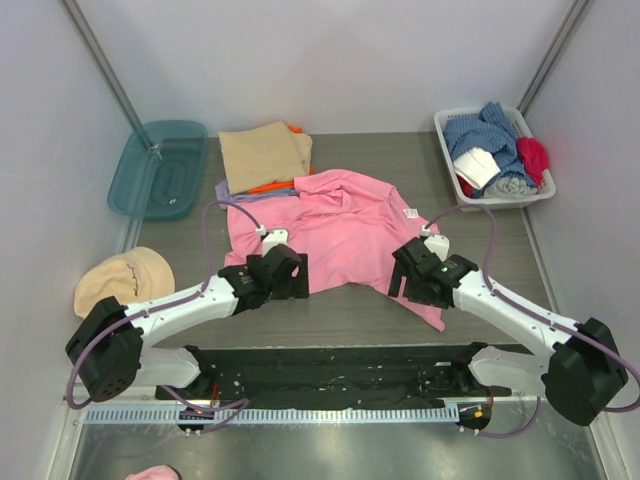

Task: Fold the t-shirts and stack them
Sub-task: Flatten the tshirt out

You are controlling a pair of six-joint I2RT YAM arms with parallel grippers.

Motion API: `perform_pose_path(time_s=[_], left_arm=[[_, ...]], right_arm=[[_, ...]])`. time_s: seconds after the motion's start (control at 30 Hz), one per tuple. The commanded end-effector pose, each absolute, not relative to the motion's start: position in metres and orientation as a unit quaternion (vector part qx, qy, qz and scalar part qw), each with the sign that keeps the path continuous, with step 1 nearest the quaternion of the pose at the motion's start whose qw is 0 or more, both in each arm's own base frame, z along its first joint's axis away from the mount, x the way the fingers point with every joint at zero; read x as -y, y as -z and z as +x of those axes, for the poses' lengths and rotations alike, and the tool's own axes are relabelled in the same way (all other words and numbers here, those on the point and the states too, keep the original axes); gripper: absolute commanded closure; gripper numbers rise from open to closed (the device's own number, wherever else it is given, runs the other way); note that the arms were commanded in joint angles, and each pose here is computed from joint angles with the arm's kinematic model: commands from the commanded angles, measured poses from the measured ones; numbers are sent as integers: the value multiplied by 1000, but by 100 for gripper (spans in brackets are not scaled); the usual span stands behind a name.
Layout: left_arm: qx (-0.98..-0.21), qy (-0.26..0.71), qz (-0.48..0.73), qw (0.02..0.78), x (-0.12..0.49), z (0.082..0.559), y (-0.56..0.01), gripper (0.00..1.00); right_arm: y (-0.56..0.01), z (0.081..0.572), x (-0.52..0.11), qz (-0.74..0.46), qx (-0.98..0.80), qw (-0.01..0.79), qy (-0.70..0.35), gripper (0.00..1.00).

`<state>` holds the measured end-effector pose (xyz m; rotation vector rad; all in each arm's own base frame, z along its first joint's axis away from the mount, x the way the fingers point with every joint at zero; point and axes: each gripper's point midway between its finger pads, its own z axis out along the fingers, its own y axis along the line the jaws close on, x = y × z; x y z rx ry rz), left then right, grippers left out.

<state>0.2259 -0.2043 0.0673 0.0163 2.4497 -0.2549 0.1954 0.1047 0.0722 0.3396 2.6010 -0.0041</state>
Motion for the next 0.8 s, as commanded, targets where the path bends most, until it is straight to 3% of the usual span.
perform_pose_path(time_s=[0.0, 0.23, 0.33, 0.43, 0.53, 0.6, 0.63, 0.77], left_arm=[[-921, 109, -11, 373, 211, 242, -89, 0], [-922, 102, -10, 373, 206, 240, -87, 0], [-924, 97, -11, 370, 203, 238, -85, 0], [-923, 95, -16, 373, 199, 237, -85, 0], [-923, 93, -17, 373, 196, 235, -84, 0], [-924, 91, -18, 371, 195, 234, -82, 0], [-924, 89, -18, 370, 193, 233, -82, 0], [-925, 86, -16, 370, 189, 229, -86, 0]], right_arm=[[-52, 201, -113, 127, -958, 257, 0, 10], [-25, 200, -111, 129, -960, 248, 11, 13], [-12, 197, -112, 125, -963, 237, 14, 19], [-2, 195, -112, 121, -966, 230, 15, 41], [3, 193, -114, 118, -968, 223, 11, 73], [2, 192, -115, 115, -968, 222, 8, 82], [-2, 191, -117, 112, -969, 222, 2, 92], [-43, 191, -146, 81, -968, 230, -61, 99]])
